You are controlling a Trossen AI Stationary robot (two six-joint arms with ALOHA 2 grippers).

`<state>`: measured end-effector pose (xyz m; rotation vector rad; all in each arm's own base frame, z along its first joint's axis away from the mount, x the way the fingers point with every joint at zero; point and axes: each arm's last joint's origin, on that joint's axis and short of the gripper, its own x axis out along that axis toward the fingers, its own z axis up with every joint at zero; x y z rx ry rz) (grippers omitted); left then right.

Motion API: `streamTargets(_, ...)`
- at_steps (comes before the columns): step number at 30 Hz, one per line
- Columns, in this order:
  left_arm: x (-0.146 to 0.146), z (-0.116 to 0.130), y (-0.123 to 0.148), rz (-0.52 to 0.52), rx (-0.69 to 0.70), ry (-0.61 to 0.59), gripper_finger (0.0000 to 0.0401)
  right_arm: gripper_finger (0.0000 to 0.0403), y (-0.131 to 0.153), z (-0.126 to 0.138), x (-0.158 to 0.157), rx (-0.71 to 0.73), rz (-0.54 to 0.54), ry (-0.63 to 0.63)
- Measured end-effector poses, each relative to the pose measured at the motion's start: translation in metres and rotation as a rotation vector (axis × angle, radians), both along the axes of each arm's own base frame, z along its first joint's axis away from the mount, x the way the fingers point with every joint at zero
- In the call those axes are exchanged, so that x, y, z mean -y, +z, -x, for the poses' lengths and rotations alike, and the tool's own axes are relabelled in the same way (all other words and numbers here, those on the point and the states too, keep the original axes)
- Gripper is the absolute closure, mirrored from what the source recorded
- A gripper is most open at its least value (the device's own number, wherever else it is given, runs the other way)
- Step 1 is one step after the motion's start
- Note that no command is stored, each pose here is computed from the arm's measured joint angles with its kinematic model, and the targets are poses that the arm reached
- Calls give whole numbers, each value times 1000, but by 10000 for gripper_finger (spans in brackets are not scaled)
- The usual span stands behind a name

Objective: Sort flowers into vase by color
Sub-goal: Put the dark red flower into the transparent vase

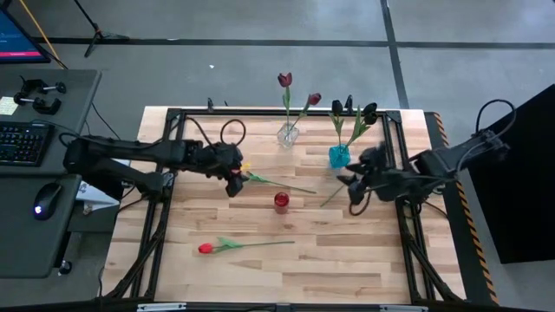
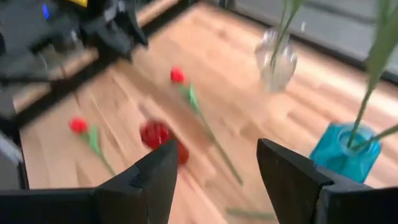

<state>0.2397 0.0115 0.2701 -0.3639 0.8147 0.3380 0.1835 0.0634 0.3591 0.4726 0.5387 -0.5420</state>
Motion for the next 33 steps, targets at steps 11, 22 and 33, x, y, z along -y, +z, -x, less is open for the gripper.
streamTargets(11,9,3,-40,113,19,17,194,194,-48,-47,-7,-328,-297,28)
streamTargets(22,7,5,-28,41,87,-175,194,194,-116,-114,26,-612,-218,292)
streamTargets(33,-1,51,15,2,165,-188,194,194,-162,-72,52,-838,-497,28)
